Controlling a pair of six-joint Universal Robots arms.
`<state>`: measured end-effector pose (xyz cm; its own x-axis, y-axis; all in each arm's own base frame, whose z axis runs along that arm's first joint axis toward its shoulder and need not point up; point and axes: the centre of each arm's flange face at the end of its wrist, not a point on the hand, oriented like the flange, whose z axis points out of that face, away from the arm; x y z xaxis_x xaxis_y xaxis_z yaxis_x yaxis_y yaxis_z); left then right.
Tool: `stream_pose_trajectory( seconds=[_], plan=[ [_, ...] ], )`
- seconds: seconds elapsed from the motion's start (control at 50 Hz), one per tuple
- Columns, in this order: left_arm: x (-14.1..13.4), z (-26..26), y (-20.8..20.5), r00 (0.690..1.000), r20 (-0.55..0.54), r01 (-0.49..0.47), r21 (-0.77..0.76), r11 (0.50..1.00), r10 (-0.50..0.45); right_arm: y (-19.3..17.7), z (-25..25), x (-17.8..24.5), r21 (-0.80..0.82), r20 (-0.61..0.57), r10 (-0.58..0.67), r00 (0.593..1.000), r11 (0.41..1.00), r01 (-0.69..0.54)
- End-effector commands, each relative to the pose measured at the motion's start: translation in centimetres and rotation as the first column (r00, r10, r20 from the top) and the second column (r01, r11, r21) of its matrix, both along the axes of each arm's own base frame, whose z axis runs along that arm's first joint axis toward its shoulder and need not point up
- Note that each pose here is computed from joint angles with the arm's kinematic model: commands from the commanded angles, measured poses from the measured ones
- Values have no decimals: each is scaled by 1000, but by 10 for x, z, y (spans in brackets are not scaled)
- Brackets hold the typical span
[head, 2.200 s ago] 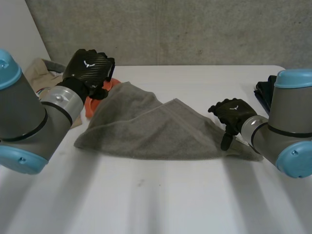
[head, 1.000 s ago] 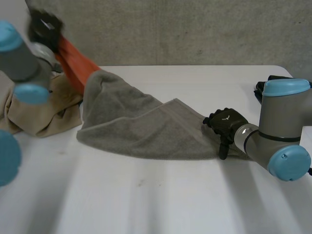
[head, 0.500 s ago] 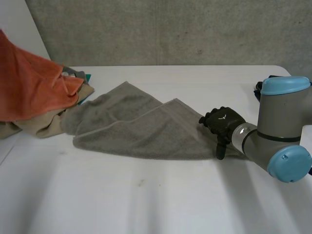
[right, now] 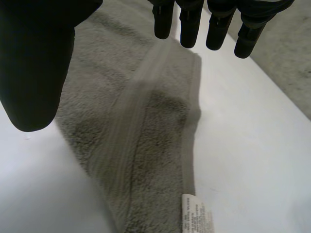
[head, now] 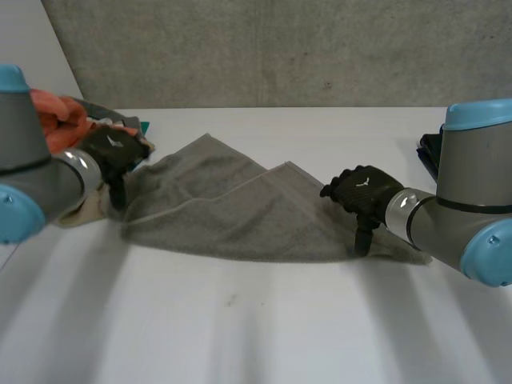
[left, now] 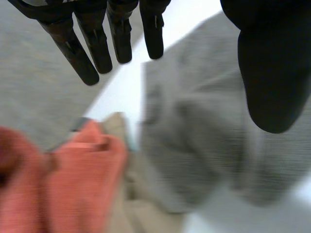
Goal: Fold the laundry.
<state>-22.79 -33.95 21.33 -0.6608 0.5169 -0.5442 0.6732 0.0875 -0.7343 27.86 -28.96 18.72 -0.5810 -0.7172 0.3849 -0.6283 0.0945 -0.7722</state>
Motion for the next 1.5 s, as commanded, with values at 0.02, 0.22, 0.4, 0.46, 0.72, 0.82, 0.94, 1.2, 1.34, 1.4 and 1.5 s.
stream_pose_trajectory(
  seconds=[0.02,0.22,0.4,0.46,0.72,0.82,0.94,1.2,1.34,1.4,1.5],
  plan=[
    [-9,-40,12,1000,-20,1,124,992,1,7,-1,4,23,-24,30,999,999,-29],
    [-5,-65,-7,997,-41,-60,136,989,66,12,-7,1,52,-26,25,999,998,-24],
    [-7,-86,-10,996,-1,-91,125,988,92,15,-8,0,60,-23,27,999,998,-26],
    [-8,-89,-8,996,12,-87,128,988,86,15,-6,0,59,-19,24,1000,998,-23],
    [-28,35,21,976,-218,-21,-164,986,-16,2,40,18,-108,117,30,993,994,-17],
    [-44,76,57,952,-277,59,-245,968,-128,-8,47,44,-190,181,130,975,977,-95],
    [-51,97,85,943,-264,117,-302,946,-201,-13,26,94,-232,248,378,892,917,-324],
    [-51,114,97,934,-250,150,-367,918,-253,-53,-37,137,-257,295,273,916,946,-199],
    [-52,126,87,918,-271,152,-435,887,-290,-56,-34,142,-207,407,265,874,959,-194],
    [-57,137,80,908,-282,142,-486,862,-308,-66,-12,138,-219,486,229,843,966,-136],
    [-63,149,76,903,-288,138,-504,852,-317,-74,25,122,-204,557,176,812,976,-71]
  ],
)
